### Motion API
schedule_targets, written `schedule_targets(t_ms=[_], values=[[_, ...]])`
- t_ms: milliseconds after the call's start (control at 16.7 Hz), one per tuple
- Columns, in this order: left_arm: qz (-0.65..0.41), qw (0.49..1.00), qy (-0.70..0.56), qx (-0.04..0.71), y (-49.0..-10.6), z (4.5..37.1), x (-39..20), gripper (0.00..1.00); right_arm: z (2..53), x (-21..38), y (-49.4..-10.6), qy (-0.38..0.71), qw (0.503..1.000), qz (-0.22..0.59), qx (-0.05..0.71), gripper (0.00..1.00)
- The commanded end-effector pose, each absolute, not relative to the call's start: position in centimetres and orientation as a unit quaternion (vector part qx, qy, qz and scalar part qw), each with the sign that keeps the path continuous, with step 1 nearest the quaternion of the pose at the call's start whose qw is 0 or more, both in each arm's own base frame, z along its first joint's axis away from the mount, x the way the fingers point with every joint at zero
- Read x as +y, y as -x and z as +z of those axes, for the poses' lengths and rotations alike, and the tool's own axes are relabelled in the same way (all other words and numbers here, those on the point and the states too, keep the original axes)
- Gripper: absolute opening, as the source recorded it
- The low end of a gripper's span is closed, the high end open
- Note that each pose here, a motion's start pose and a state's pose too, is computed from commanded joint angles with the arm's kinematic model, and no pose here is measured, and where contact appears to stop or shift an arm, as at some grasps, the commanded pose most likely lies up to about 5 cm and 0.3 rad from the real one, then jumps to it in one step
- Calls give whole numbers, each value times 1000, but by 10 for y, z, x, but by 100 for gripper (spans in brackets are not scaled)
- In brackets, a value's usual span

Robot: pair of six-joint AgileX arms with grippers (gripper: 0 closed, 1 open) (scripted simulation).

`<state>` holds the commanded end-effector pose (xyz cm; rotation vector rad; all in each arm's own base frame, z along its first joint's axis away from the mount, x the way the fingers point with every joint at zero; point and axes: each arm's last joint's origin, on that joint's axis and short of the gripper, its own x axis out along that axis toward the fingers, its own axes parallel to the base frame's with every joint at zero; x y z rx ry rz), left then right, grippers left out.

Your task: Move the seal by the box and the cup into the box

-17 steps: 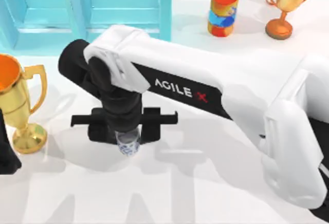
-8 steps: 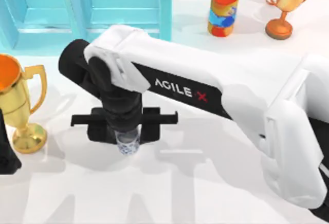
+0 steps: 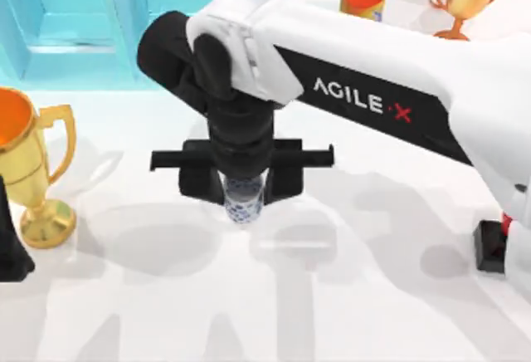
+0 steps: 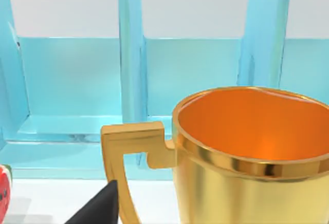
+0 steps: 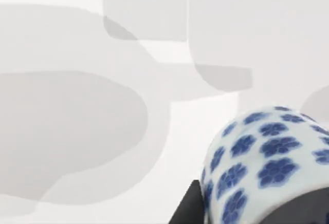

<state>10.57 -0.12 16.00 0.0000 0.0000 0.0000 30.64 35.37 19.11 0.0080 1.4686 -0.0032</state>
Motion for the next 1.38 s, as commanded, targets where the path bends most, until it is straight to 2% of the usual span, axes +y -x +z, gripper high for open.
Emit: schedule_targets(t_ms=[300,660,840,1020,1200,1380], values=[[0,1000,0,0,-106,160,-1,100,235,305,-301,-4,742,-2,670,0],[0,1000,0,0,-106,160,-1,100,238,302,-299,-2,742,-2,671,0],[0,1000,0,0,-106,160,-1,100,245,282,-308,-5,745,6,667,0],[0,1000,0,0,-106,160,-1,100,251,230,-328,0,744,10,668,0],[0,1000,0,0,-106,160,-1,100,254,154,-349,6,744,10,668,0],[0,1000,0,0,-106,160,-1,100,252,83,-352,3,736,2,677,0]])
